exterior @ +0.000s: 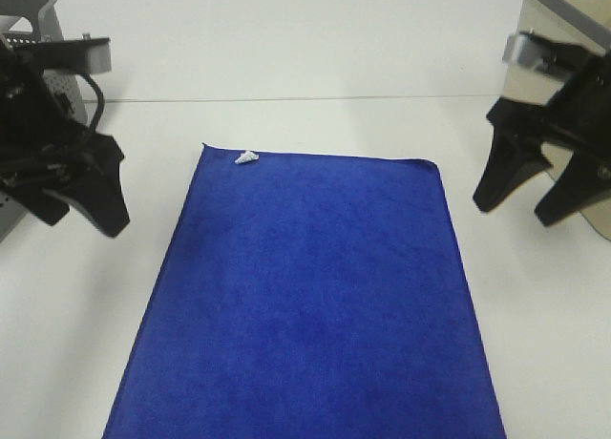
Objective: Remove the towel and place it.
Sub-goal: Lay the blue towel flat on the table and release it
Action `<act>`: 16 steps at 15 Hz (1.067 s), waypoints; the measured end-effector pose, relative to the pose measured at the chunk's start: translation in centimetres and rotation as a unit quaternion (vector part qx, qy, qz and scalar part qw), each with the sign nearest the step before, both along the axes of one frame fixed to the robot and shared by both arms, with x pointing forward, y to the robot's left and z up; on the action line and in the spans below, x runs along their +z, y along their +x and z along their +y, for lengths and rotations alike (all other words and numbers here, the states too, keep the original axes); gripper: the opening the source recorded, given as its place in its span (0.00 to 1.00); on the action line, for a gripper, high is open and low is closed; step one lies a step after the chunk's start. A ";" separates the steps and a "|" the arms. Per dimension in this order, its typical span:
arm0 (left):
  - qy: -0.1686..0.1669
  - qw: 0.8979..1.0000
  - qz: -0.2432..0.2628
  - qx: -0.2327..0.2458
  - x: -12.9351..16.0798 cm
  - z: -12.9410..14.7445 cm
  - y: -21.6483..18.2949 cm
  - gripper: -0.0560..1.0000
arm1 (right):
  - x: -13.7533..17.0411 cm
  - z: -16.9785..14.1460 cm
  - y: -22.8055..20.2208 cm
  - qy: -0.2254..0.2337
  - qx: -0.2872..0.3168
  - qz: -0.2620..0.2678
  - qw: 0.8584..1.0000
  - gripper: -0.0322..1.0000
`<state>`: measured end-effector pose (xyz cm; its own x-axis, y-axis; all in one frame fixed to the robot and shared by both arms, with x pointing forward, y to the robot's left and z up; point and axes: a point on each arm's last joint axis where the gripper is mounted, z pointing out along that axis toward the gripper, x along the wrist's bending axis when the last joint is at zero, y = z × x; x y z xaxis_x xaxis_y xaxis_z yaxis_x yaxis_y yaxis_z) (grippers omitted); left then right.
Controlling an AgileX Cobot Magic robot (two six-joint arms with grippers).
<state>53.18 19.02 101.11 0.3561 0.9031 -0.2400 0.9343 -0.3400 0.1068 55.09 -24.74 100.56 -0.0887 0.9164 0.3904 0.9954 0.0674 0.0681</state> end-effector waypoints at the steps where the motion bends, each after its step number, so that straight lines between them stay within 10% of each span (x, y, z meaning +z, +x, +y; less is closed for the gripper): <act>1: -0.001 1.000 -0.014 0.015 0.4 0.6 1.8 0.70 | 0.8 -0.1 0.8 -0.004 -0.002 -0.019 1.000 0.76; 5: -0.007 0.997 -0.052 0.057 0.5 1.7 8.5 0.70 | 3.5 -0.2 7.4 -0.026 0.005 -0.084 0.996 0.87; 16: -0.015 0.993 -0.071 0.096 -7.5 0.1 20.5 0.70 | -4.4 0.2 18.0 -0.032 0.009 -0.073 0.997 0.87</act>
